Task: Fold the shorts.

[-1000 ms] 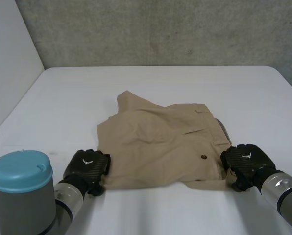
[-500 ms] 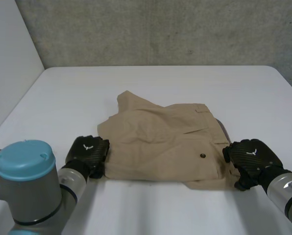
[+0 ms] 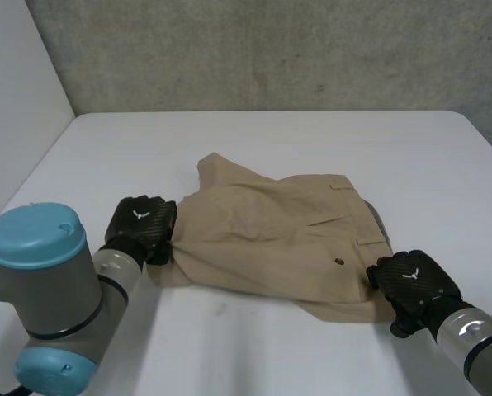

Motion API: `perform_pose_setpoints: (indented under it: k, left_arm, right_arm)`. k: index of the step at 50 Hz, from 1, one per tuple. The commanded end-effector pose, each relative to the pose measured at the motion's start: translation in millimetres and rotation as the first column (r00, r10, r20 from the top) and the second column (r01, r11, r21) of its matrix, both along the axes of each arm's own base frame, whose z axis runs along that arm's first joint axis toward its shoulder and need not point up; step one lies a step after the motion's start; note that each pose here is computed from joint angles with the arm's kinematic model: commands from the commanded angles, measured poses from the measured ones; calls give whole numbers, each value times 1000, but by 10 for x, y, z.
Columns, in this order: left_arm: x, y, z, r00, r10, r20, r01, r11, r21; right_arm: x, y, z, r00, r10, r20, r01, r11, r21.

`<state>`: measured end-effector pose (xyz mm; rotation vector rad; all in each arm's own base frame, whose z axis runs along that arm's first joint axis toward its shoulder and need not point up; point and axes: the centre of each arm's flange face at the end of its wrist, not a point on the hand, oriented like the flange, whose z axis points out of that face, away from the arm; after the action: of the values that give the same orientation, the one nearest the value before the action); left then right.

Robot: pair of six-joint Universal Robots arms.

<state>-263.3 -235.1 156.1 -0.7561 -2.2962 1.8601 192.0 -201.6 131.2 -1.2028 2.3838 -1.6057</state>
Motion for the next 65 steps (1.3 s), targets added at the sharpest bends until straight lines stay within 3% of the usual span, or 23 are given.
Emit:
perform_pose_setpoints:
  k: [1, 7, 11, 15, 22, 27, 31, 33, 34, 41, 49, 54, 60, 65]
  left_arm:
    - [27, -52, -3, 1000, 14, 0, -14, 1000, 0]
    - [38, -58, 5, 1000, 20, 2, -20, 1000, -1]
    - [67, -39, 50, 1000, 26, 2, -26, 1000, -2]
    - [85, 18, 275, 999, 23, -23, -25, 998, -53]
    - [192, 246, 988, 995, 13, -100, -32, 980, -196]
    - [291, 440, 1506, 986, -5, -170, -50, 946, -322]
    - [440, 750, 2205, 964, -50, -261, -88, 867, -491]
    - [478, 824, 2348, 960, -58, -274, -96, 851, -516]
    - [495, 856, 2407, 958, -61, -279, -98, 846, -523]
    - [541, 957, 2741, 950, -77, -301, -111, 820, -561]
    - [297, 495, 2316, 973, -42, -229, -63, 900, -432]
    - [23, 12, 1543, 993, -12, -118, -15, 973, -229]
    - [-205, -421, 1043, 996, -3, -84, -11, 986, -169]
    - [-377, -707, 749, 999, -12, -45, 3, 982, -190]
  right_arm:
    - [8, -82, -73, 1000, 4, -17, -5, 1000, -27]
    - [-11, -162, -42, 1000, -12, -15, 11, 998, -56]
    - [-21, -189, 225, 1000, -21, 4, 22, 987, -160]
    - [-24, -184, 646, 999, -19, 46, 32, 951, -308]
    - [-35, -122, 1166, 998, -10, 66, 37, 909, -414]
    - [-1, -10, 1754, 995, 43, 87, 10, 846, -532]
    - [9, 32, 2065, 993, 68, 101, 3, 812, -584]
    - [7, 42, 2144, 992, 70, 107, 7, 804, -594]
    - [5, 105, 2424, 987, 86, 137, 19, 781, -624]
    - [7, 129, 2760, 981, 116, 157, 15, 758, -652]
    - [119, -323, 2384, 981, 126, 149, -33, 859, -511]
    - [224, -583, 1974, 983, 129, 133, -67, 918, -390]
    - [471, -841, 1363, 982, 159, 103, -130, 962, -242]
    - [529, -1147, 1038, 990, 112, 88, -90, 971, -222]
